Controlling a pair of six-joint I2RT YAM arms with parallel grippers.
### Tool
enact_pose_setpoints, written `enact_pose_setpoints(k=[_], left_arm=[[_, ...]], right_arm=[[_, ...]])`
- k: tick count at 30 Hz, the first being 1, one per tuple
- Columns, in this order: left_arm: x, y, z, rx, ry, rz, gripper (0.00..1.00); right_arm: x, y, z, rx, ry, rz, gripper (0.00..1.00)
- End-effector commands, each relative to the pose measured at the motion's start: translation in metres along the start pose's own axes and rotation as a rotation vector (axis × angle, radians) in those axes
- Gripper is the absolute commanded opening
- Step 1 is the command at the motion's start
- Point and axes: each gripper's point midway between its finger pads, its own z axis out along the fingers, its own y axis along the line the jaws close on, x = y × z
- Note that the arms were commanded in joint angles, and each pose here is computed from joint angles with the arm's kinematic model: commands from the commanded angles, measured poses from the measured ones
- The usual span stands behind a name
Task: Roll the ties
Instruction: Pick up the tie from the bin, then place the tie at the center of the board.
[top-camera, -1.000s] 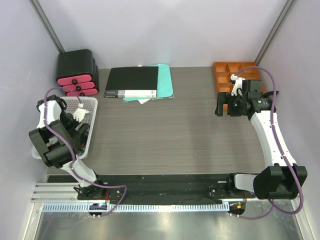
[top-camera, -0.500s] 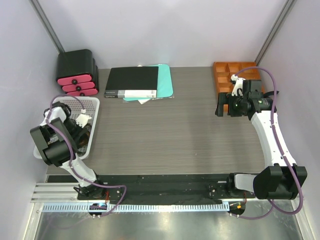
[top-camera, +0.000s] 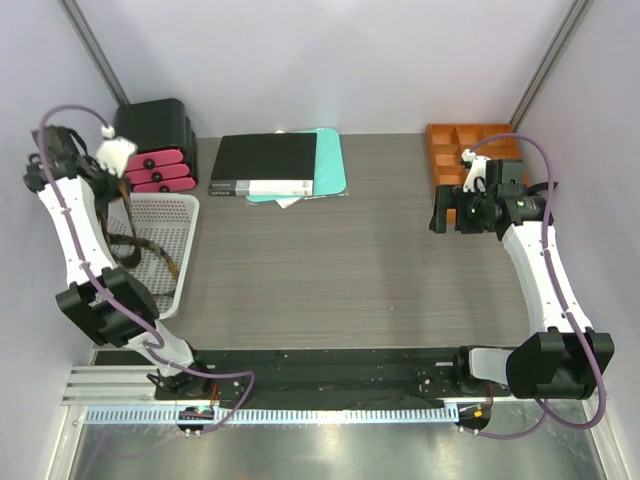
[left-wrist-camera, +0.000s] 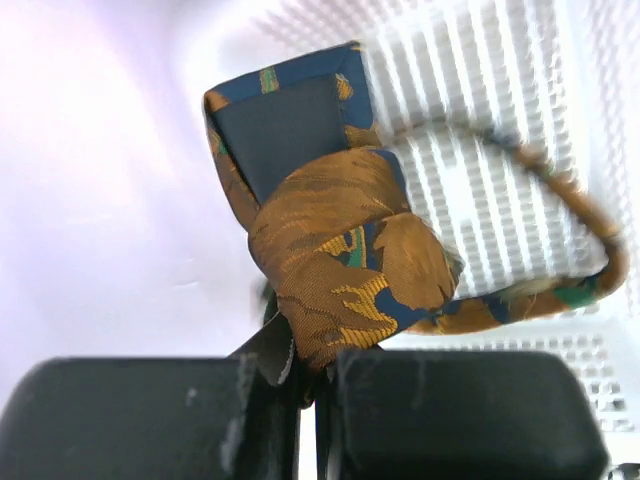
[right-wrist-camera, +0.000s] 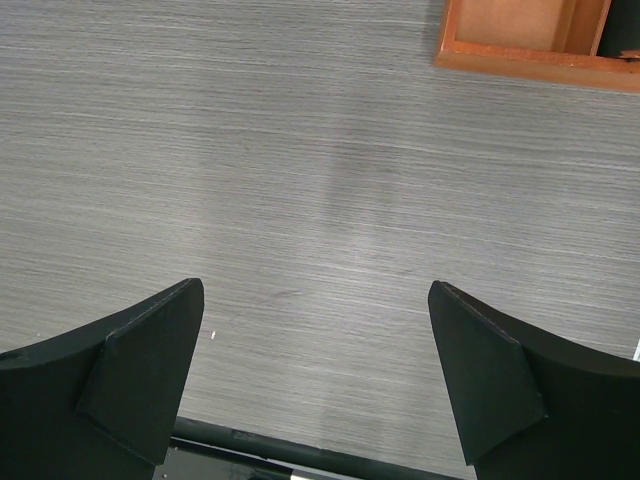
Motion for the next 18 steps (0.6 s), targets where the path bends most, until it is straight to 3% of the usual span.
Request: enact_pose_setpoints(k=[1, 7, 10, 15, 18], left_arm=[[-0.066, -0.014, -0.089, 0.013, -0.246, -0.075, 0.00], [-0.175, -0.071, -0.195, -0.015, -0.572, 0.007, 0.00], [-0.235, -0.119, -0.273, 0.021, -0.852, 0.036, 0.00], [-0.278, -0.175, -0.352, 0.154, -1.150, 0.043, 0.00], [-0.286, -0.204, -0.381, 0.299, -1.247, 0.003, 0.00]], right_arm=[[-0.024, 0.005, -0.017, -0.018, -0.092, -0.012, 1.00], [-0.028, 0.002, -0.019, -0.030, -0.098, 0.020, 1.00], [-0.029, -0.001, -0.020, -0.033, -0.103, 0.037, 1.00], [-0.027, -0.006, -0.022, -0.039, -0.106, 0.061, 1.00], [-0.027, -0.006, -0.023, -0.052, -0.108, 0.069, 1.00]])
